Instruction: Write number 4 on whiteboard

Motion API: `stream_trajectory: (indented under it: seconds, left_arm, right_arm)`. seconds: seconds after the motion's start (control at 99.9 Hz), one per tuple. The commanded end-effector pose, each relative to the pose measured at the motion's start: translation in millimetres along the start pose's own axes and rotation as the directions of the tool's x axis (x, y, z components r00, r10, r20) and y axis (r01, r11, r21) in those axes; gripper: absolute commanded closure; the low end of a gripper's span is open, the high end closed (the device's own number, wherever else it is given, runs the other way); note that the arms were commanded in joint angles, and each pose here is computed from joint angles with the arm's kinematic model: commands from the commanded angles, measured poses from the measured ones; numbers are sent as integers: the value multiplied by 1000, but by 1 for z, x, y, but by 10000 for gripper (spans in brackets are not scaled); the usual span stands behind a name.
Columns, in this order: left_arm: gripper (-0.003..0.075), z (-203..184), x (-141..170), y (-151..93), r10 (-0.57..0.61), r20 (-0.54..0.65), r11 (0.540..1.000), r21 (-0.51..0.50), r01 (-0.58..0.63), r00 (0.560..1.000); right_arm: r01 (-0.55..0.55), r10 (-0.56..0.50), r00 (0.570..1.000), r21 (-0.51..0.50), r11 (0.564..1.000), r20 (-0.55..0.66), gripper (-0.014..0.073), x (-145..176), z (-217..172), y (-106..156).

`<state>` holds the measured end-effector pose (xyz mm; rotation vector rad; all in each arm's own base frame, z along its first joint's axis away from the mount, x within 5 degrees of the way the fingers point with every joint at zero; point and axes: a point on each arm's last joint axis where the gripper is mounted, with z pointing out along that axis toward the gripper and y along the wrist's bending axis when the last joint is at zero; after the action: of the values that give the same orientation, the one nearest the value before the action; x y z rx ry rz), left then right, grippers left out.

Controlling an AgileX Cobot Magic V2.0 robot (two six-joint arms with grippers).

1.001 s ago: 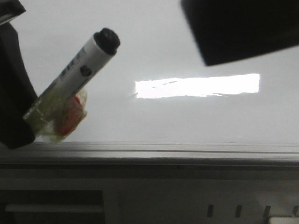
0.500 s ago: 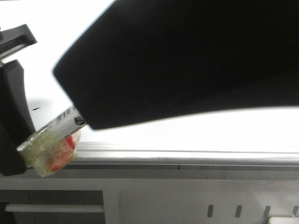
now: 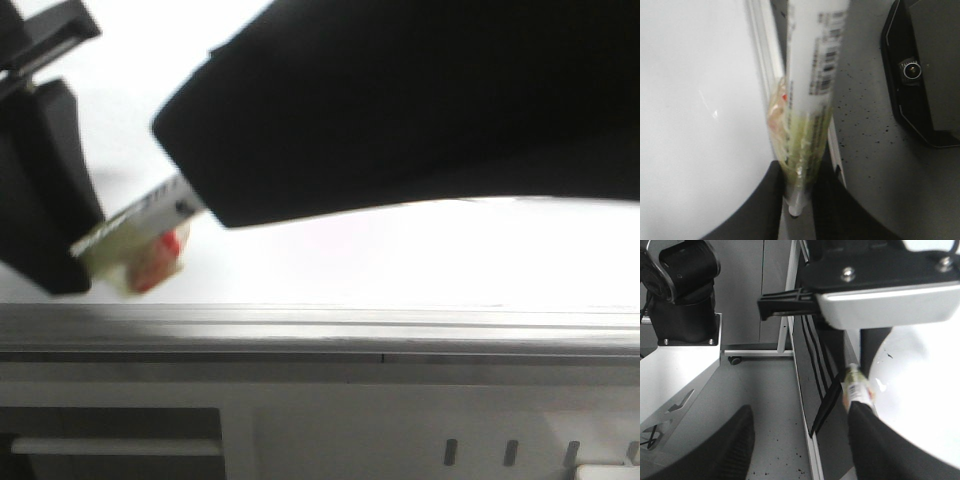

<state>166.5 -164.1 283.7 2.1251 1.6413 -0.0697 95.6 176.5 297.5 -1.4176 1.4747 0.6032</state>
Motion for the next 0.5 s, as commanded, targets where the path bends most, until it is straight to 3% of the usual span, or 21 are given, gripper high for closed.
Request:
stream_trajectory:
  seconds: [0.0,0.17,0.49]
  left_arm:
    - [740,-21,-13,14,28,63,992,-122,-20,998]
    - [740,-35,-22,27,47,102,978,-207,-25,994]
    - [740,-32,-19,21,44,72,991,-133,-34,996]
  right_arm:
    - [7,-10,999,56,998,52,218,-13,-4,-7]
    - [40,-44,998,87,995,46,218,-13,-4,-10]
    - [25,-43,996,222,975,76,205,-16,-6,-22]
